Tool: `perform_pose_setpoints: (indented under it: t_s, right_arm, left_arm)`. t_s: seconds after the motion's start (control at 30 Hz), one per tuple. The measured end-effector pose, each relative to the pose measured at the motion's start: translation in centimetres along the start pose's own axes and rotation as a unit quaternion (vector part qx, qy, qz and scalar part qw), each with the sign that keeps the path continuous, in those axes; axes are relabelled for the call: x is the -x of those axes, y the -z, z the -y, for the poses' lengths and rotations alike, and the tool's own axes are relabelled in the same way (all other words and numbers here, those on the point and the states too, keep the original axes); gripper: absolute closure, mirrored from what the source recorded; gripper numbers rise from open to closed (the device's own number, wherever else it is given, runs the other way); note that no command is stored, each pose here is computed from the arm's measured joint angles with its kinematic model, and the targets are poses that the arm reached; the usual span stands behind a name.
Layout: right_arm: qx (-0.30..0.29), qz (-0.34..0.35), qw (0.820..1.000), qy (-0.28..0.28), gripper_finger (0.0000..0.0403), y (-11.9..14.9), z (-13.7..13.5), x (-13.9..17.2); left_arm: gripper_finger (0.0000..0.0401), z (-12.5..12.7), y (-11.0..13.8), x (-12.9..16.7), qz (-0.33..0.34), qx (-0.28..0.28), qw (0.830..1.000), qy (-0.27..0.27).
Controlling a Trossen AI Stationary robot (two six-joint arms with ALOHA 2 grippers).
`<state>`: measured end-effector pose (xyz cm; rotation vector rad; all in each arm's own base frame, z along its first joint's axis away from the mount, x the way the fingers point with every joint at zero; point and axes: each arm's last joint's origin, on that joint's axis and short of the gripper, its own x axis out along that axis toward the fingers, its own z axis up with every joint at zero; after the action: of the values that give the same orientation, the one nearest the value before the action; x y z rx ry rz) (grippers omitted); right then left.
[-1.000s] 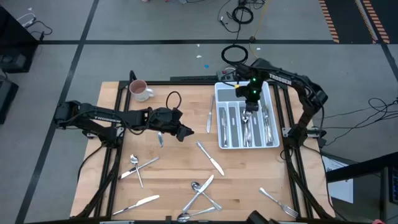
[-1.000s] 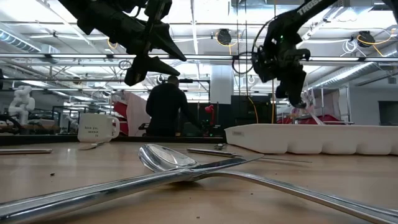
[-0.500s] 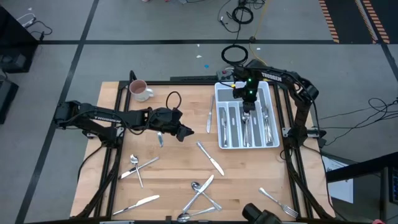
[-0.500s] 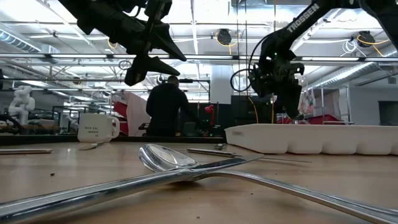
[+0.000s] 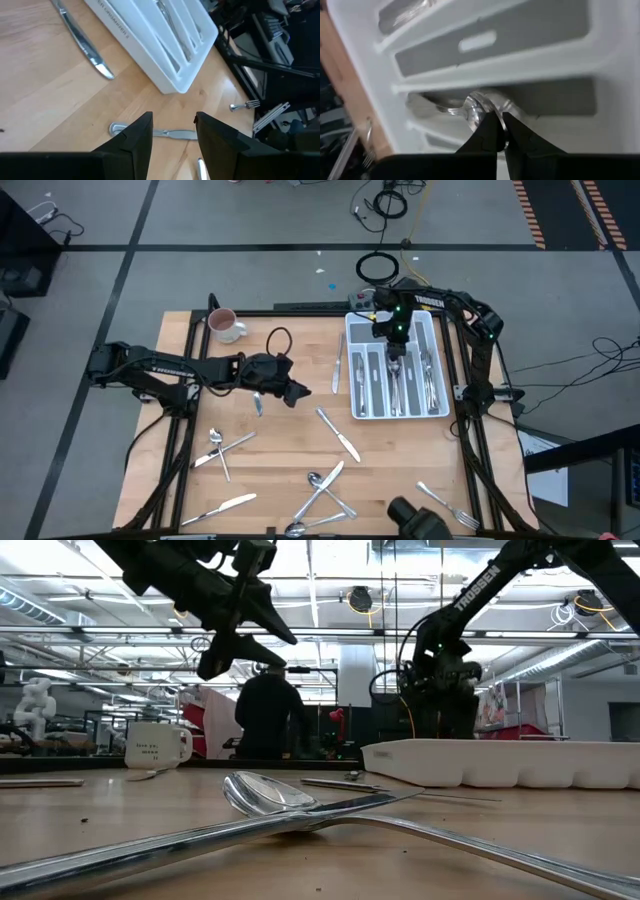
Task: Sort silverware
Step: Put the spoon in the middle section of the silverware tray
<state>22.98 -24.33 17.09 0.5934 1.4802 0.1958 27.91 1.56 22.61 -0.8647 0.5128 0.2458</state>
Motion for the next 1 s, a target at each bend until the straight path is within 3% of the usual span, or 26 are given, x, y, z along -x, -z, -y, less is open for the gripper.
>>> perform_pose_setpoints:
  t_s: [0.5,1.0]
  right_arm:
    - [-0.008,0.007,1.000,0.011,0.0394,0.00,0.37,0.12]
    - [-0.020,0.008,1.000,0.016,0.0301,-0.05,0.43,0.12]
  left_arm:
    - [0.0246,-0.18,0.15,-0.01,-0.006,0.000,1.000,-0.010]
    - [0.0246,-0.18,0.14,-0.01,-0.006,0.001,1.000,-0.009]
